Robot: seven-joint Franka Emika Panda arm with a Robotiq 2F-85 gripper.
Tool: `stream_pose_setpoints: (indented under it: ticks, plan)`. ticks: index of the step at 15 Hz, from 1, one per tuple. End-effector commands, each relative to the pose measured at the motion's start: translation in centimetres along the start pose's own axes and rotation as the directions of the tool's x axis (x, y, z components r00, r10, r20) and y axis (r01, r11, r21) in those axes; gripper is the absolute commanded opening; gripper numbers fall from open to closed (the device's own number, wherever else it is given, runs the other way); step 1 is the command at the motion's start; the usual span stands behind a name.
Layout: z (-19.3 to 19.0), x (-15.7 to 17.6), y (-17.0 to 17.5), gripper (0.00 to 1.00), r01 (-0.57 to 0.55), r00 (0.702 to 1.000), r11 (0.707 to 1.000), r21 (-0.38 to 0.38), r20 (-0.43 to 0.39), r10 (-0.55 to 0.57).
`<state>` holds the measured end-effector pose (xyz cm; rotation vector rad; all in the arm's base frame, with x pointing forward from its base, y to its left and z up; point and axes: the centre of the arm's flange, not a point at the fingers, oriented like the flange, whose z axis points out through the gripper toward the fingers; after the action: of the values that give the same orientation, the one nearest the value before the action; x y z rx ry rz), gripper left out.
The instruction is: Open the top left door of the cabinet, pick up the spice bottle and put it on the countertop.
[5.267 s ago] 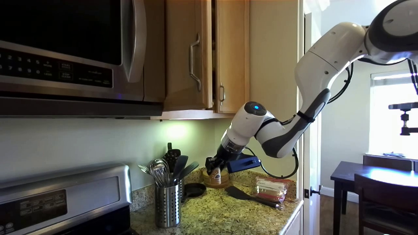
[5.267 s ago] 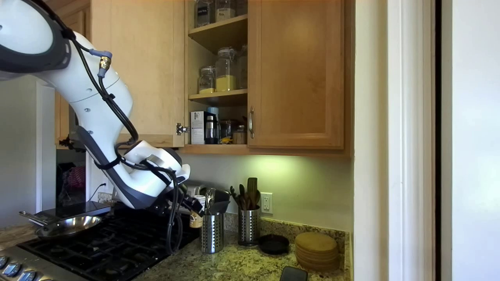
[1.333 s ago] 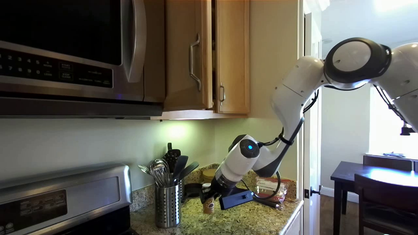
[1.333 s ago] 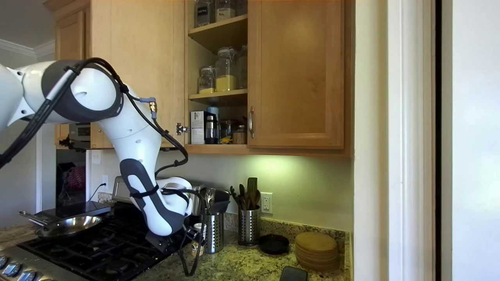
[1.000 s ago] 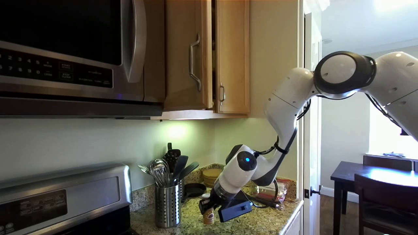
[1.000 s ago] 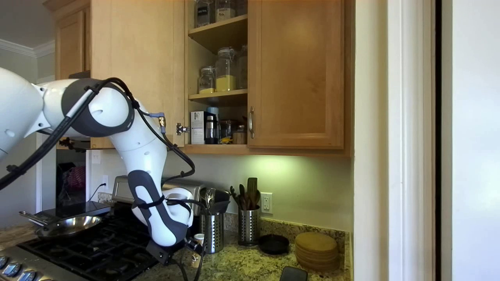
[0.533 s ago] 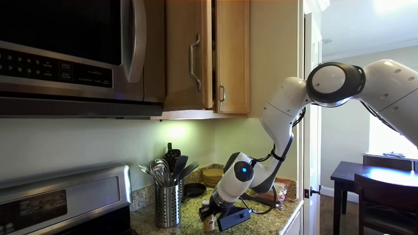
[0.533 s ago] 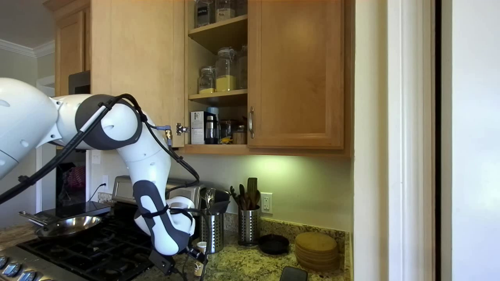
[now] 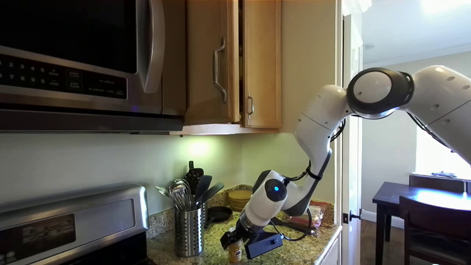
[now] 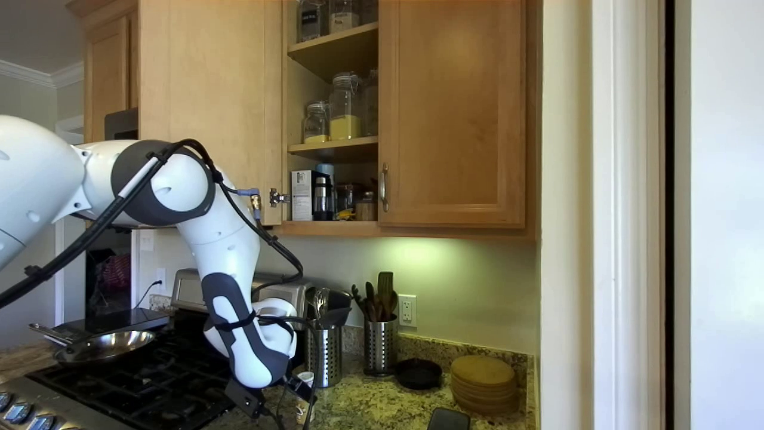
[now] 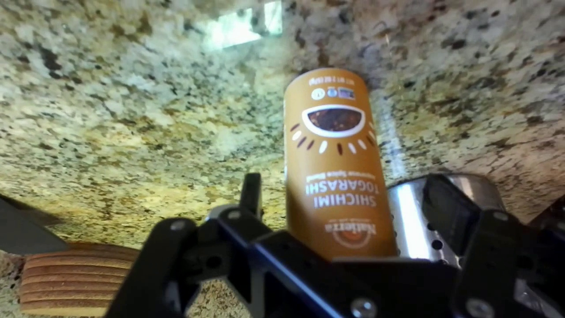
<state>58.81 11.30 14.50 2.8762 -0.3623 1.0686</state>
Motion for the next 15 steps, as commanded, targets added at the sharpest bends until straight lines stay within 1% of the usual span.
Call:
stream_pose_setpoints:
  ticks: [1, 3, 5, 9, 12, 15]
  plan:
    - [-4.2, 0.0, 0.9, 1.00, 0.021, 0.998, 1.000, 0.023, 0.055, -0.022]
    - [-5.6, -0.1, 0.9, 1.00, 0.048, 0.992, 0.998, 0.051, 0.113, -0.054]
    - [-6.7, -0.1, 1.0, 1.00, 0.071, 0.981, 0.996, 0.056, 0.178, -0.080]
    - [-8.5, -0.2, 2.0, 1.00, 0.142, 0.948, 0.988, 0.068, 0.279, -0.155]
    - [-9.9, -0.5, 2.3, 1.00, 0.204, 0.919, 0.977, 0.069, 0.331, -0.215]
    - [-11.5, 0.0, 2.0, 1.00, 0.254, 0.891, 0.962, 0.099, 0.364, -0.272]
